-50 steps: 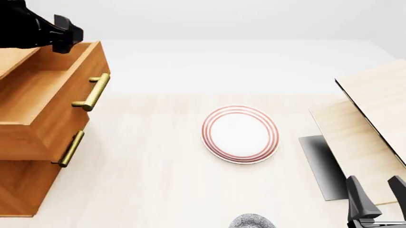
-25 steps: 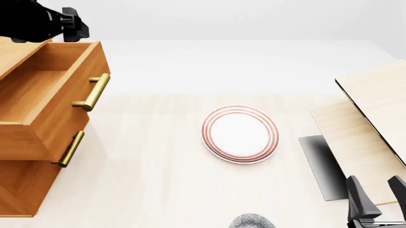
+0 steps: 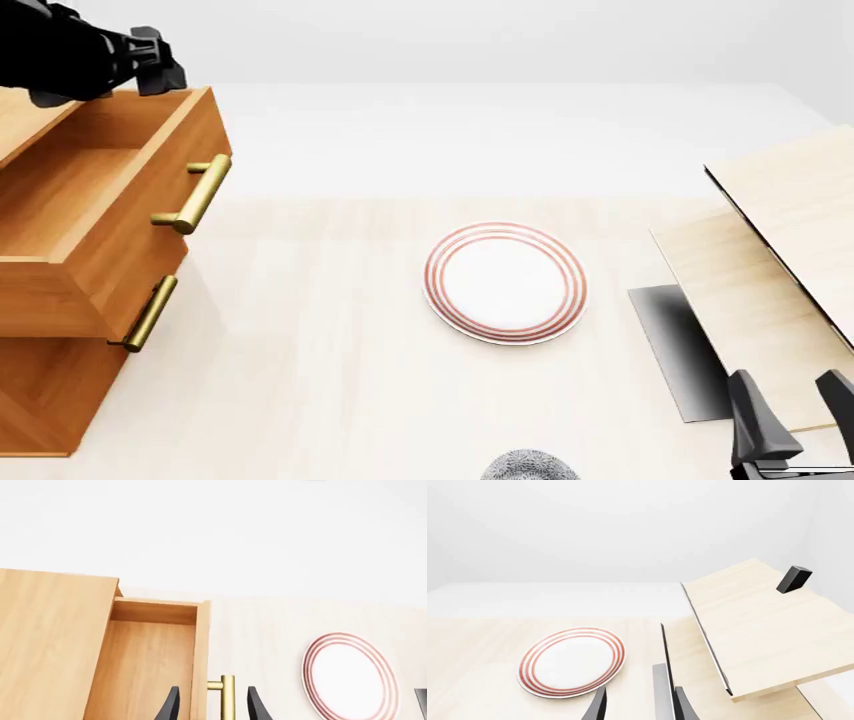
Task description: Open the top drawer of the cabinet and put the bowl in it.
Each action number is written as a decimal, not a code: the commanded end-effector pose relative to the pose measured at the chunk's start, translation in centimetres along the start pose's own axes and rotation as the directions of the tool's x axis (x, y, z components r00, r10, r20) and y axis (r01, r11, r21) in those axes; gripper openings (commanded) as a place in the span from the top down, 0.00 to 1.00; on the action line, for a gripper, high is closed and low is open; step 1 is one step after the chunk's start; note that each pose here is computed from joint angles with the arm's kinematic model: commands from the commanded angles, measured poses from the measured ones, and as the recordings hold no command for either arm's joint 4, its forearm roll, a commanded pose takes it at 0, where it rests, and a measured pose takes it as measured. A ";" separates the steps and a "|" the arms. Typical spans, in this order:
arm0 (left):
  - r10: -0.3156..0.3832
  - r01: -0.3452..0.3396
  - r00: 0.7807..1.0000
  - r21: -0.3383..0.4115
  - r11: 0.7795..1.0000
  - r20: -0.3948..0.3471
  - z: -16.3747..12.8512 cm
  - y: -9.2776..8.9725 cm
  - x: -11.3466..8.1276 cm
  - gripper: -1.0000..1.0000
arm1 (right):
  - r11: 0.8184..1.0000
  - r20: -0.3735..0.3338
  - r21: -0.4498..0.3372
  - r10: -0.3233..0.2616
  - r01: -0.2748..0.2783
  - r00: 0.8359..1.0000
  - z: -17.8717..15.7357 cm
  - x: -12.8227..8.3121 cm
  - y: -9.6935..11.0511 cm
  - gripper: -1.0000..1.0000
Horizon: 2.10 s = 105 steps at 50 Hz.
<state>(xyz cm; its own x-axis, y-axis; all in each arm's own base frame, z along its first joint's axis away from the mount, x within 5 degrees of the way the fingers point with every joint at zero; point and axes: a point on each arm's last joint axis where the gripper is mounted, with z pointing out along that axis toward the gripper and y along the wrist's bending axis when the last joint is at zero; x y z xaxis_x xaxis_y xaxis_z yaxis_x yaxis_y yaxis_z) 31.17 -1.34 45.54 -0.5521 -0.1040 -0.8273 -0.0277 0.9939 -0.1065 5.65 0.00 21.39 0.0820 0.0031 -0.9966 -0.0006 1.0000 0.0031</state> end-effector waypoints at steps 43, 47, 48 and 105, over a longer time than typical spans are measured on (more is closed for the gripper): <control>-0.040 0.039 0.997 -0.021 0.999 -0.067 3.6 0.8 3.0 0.00 | 1.000 0.001 0.000 -0.001 0.001 1.000 0.0 0.0 0.0 0.00; -0.044 0.043 0.997 -0.019 0.999 -0.068 3.6 0.7 3.1 0.00 | 1.000 0.001 0.000 -0.001 0.001 1.000 0.0 0.0 0.0 0.00; -0.042 0.040 0.997 -0.023 0.999 -0.070 3.6 0.9 3.2 0.00 | 1.000 0.001 0.000 -0.001 0.001 1.000 0.0 0.0 0.0 0.00; 0.058 -0.052 0.983 0.041 0.998 -0.176 6.7 -1.8 5.6 0.00 | 1.000 0.001 0.000 -0.001 0.001 1.000 0.0 0.0 0.0 0.00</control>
<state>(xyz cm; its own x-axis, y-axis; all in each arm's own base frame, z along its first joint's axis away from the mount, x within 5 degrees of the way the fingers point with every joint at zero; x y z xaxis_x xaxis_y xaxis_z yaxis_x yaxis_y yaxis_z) 33.38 -2.88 37.67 -0.6785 -0.0712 -0.7311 -0.0031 0.9956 -0.0941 5.65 0.00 21.39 0.0820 0.0032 -0.9966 -0.0007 1.0000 0.0032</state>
